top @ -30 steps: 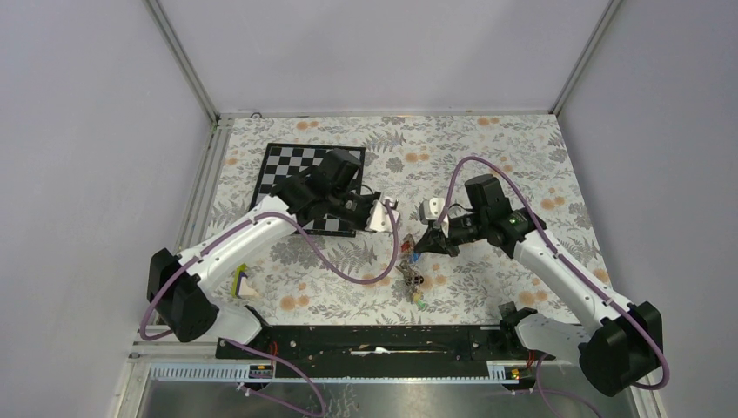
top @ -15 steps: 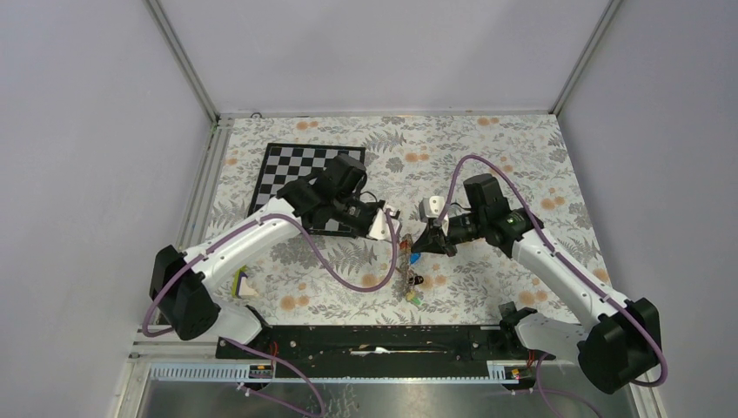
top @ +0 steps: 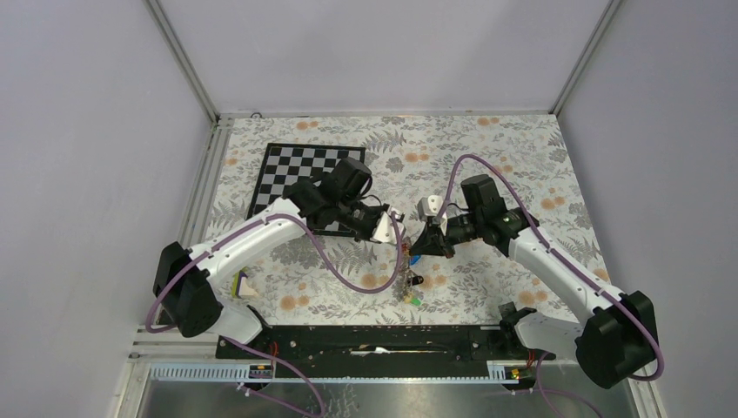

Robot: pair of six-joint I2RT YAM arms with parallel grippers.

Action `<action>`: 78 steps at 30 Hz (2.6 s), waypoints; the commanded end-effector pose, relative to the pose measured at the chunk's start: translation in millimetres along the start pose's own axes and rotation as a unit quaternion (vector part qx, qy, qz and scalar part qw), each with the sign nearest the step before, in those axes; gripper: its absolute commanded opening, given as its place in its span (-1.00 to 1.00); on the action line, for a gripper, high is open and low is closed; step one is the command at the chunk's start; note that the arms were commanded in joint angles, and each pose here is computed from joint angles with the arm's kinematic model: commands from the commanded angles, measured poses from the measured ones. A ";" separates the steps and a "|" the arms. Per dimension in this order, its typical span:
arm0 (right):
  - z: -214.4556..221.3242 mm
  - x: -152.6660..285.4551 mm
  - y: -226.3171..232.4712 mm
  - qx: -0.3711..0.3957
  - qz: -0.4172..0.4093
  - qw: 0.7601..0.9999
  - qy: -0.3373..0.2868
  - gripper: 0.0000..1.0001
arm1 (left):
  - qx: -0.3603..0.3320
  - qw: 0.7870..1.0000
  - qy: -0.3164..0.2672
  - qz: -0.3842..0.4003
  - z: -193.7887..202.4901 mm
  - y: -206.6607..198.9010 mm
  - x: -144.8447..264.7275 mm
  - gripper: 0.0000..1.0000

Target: Put the keys on the keyring

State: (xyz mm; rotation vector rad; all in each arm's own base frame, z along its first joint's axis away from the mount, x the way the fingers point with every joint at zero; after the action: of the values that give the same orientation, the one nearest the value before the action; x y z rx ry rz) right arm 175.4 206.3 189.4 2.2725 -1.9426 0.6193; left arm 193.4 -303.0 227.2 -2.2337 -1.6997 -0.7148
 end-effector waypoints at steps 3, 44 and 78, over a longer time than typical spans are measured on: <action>-17.2 -5.4 -3.0 0.003 -0.021 0.999 -0.045 -1.00 | -0.041 0.999 -0.011 0.003 -16.0 1.6 -5.3 -1.00; -12.6 -4.9 -3.4 0.004 -0.012 0.999 -0.036 -1.00 | -0.071 0.997 0.009 -0.030 -14.1 -3.9 0.7 -1.00; -7.9 -6.8 -4.1 -0.006 -0.015 0.999 -0.032 -1.00 | -0.060 0.998 -0.030 0.004 -25.9 -17.2 0.0 -1.00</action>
State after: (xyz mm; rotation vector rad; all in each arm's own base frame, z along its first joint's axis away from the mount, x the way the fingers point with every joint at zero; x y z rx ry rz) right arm 175.6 210.3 186.4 2.2749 -1.9191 0.5353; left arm 176.0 -308.0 219.3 -2.2619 -1.6612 -0.7805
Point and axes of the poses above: each gripper's point midway between its finger pads, its own x axis back along the fingers, its own y axis along the line the jaws close on, z = x × y, the point moved 4 cm from there along x, back along the fingers, and after that the axes turned 14 degrees about x, right-handed, at the moved point
